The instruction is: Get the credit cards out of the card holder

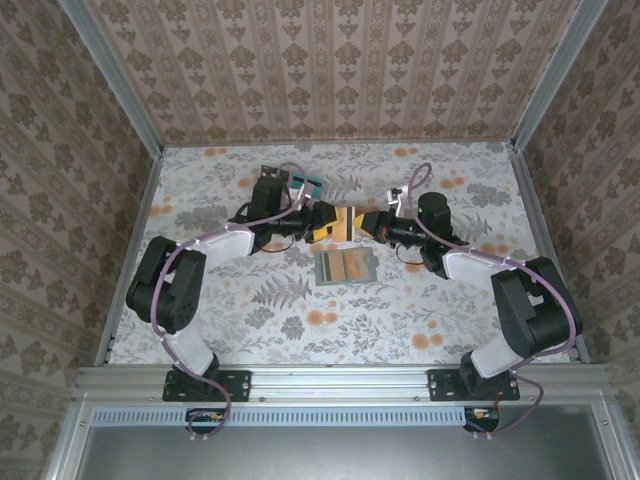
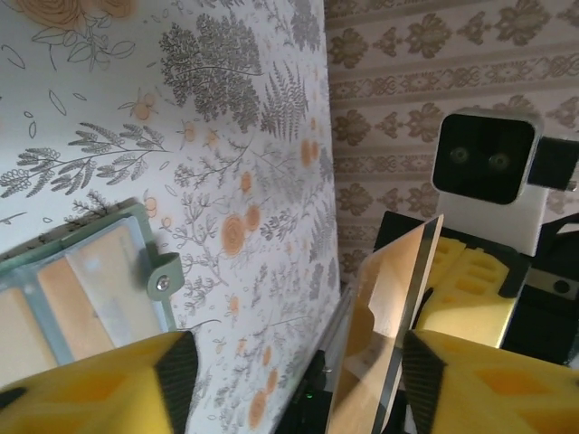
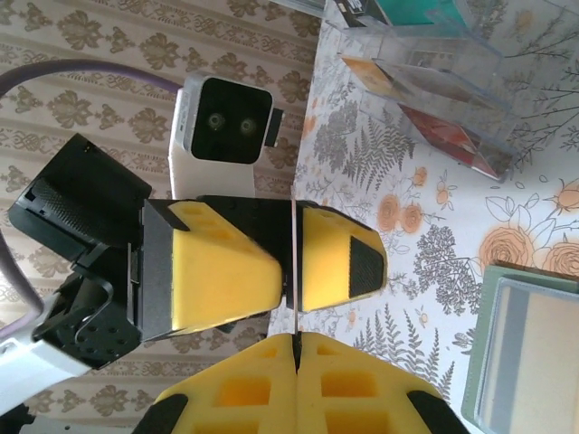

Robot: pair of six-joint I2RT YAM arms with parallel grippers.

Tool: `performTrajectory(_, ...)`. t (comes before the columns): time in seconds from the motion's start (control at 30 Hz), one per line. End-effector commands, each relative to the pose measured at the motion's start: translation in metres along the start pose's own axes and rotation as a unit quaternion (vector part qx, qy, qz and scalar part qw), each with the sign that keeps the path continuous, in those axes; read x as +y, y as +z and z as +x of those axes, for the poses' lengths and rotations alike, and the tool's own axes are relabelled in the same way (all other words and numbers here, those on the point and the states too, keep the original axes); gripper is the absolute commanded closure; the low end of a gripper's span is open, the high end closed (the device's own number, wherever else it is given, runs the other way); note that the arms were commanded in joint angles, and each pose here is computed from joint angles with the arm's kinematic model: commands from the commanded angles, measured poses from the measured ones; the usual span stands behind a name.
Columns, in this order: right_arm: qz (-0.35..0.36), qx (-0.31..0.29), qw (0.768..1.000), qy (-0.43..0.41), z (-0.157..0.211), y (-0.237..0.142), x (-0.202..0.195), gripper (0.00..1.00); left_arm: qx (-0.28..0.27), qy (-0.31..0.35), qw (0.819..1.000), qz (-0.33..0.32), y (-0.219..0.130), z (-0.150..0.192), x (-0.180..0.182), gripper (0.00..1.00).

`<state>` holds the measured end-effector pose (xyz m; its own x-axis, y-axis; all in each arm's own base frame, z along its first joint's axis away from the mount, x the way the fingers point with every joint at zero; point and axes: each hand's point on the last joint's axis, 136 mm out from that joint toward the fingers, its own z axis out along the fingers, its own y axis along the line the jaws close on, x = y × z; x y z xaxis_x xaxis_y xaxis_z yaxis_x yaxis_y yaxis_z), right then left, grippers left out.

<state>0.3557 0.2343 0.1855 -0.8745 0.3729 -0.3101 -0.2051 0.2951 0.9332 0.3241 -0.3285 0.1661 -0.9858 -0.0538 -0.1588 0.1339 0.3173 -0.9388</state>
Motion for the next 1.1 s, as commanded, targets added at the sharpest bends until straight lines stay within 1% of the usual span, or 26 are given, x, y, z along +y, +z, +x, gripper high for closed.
performTrajectory(0.0, -0.029, 0.004, 1.0, -0.004, -0.006, 0.001, 0.014, 1.0, 0.007, 0.036, 0.999, 0.041, -0.01, 0.001, -0.027, 0.51)
performTrajectory(0.2, -0.027, 0.006, 1.0, 0.006, -0.007, 0.003, 0.012, 1.0, 0.004, 0.054, 0.997, 0.059, -0.017, 0.0, -0.041, 0.82)
performTrajectory(0.33, -0.023, 0.012, 1.0, 0.016, -0.005, 0.005, 0.007, 1.0, -0.001, 0.068, 0.995, 0.07, -0.021, 0.001, -0.05, 0.98)
performTrajectory(0.37, -0.021, 0.014, 1.0, 0.018, -0.004, 0.005, 0.006, 1.0, -0.002, 0.069, 0.995, 0.068, -0.022, 0.001, -0.05, 1.0)
performTrajectory(0.4, -0.017, 0.014, 1.0, 0.02, -0.004, 0.005, 0.004, 0.98, -0.004, 0.069, 0.996, 0.065, -0.023, 0.001, -0.05, 1.0)
performTrajectory(0.43, -0.009, 0.014, 1.0, 0.022, -0.003, 0.005, 0.002, 0.92, -0.006, 0.068, 0.996, 0.06, -0.024, 0.001, -0.049, 1.0)
performTrajectory(0.5, 0.018, 0.015, 0.999, 0.025, -0.002, 0.003, -0.006, 0.73, -0.011, 0.061, 0.997, 0.043, -0.027, 0.0, -0.043, 1.0)
performTrajectory(0.53, 0.035, 0.011, 0.999, 0.021, -0.001, 0.001, -0.01, 0.6, -0.013, 0.055, 0.998, 0.03, -0.029, 0.001, -0.037, 1.0)
performTrajectory(0.57, 0.055, 0.005, 0.998, 0.016, -0.002, -0.003, -0.015, 0.5, -0.025, 0.047, 0.998, 0.013, -0.036, -0.005, -0.031, 1.0)
performTrajectory(0.63, 0.097, -0.002, 0.995, 0.0, -0.001, -0.01, -0.023, 0.36, -0.045, 0.029, 0.998, -0.033, -0.048, -0.012, -0.013, 1.0)
performTrajectory(0.7, 0.142, -0.008, 0.99, -0.017, -0.001, -0.018, -0.032, 0.28, -0.069, 0.01, 0.993, -0.091, -0.062, -0.017, 0.007, 1.0)
performTrajectory(0.77, 0.178, -0.018, 0.983, -0.037, -0.002, -0.028, -0.039, 0.22, -0.092, -0.01, 0.983, -0.161, -0.08, -0.022, 0.029, 1.0)
performTrajectory(0.83, 0.208, -0.026, 0.977, -0.046, -0.002, -0.036, -0.048, 0.19, -0.12, -0.026, 0.964, -0.236, -0.1, -0.027, 0.048, 1.0)
performTrajectory(0.87, 0.216, -0.035, 0.974, -0.059, -0.004, -0.042, -0.043, 0.18, -0.127, -0.035, 0.955, -0.267, -0.108, -0.028, 0.056, 1.0)
performTrajectory(0.97, 0.237, -0.04, 0.968, -0.069, -0.003, -0.05, -0.048, 0.14, -0.161, -0.054, 0.923, -0.345, -0.133, -0.038, 0.068, 1.0)
performTrajectory(1.07, 0.247, -0.039, 0.966, -0.07, 0.0, -0.052, -0.052, 0.11, -0.201, -0.078, 0.891, -0.399, -0.151, -0.052, 0.076, 1.0)
